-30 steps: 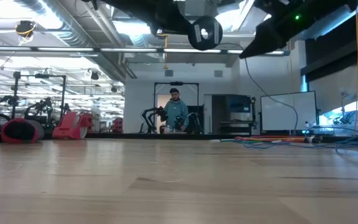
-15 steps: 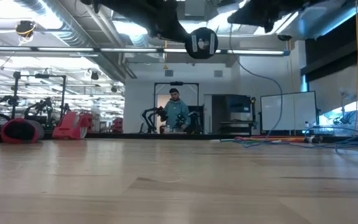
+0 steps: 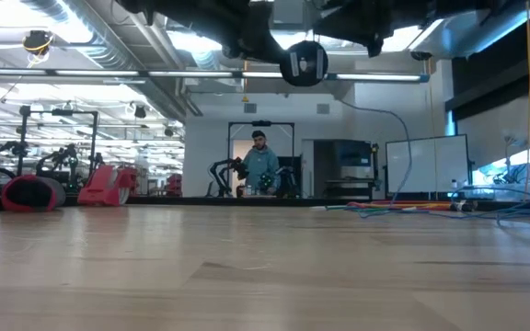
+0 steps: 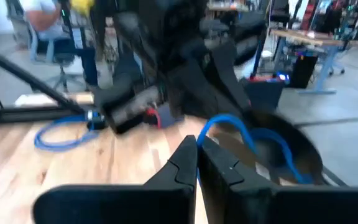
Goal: Coil cords
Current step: Coil the blue cable wire on the black spool
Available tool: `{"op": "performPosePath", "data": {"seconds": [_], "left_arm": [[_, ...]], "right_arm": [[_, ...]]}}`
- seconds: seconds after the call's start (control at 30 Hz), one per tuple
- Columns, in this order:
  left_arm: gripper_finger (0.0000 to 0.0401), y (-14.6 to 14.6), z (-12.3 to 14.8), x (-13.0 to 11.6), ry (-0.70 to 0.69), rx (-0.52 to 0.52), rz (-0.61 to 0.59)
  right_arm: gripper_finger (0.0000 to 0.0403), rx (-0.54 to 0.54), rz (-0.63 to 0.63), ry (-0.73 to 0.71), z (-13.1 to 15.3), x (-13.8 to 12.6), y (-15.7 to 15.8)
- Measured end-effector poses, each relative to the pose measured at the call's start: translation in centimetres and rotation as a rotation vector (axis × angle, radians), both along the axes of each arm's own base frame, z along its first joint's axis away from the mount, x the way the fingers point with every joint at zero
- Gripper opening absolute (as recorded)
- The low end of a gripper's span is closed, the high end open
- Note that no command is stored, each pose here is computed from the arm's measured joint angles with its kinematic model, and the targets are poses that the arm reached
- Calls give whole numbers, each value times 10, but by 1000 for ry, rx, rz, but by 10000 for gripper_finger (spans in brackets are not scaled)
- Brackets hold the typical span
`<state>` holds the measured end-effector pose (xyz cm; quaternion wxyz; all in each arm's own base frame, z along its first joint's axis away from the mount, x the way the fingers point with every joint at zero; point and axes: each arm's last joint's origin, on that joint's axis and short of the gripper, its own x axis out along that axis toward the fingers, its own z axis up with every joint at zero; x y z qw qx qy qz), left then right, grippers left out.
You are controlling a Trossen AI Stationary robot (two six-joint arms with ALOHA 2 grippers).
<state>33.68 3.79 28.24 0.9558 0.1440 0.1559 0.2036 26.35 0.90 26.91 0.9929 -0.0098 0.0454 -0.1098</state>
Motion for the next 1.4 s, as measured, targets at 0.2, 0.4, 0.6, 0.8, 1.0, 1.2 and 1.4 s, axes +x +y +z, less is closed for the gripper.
{"op": "performPosePath", "data": {"seconds": [0.2,0.4,0.6,0.8,1.0,1.2,1.4], "left_arm": [[5,0,-1,1,-1,-5,1],[5,0,3,2,-68,-30,7],[5,-6,9,4,-145,-58,-7],[5,-10,14,5,-199,-74,-19],[5,-16,18,3,-220,-77,-38],[5,-21,17,3,-200,-53,-57],[5,-21,22,2,-223,-51,-56]], "right_arm": [[11,4,9,-53,-5,12,1],[11,4,9,-64,-18,25,2],[11,2,-2,-53,-30,34,2],[11,-32,-46,-24,-33,34,1],[11,-86,-83,108,-44,32,-1],[12,-105,-102,169,-48,31,-1],[39,-110,-109,183,-50,29,-2]]}}
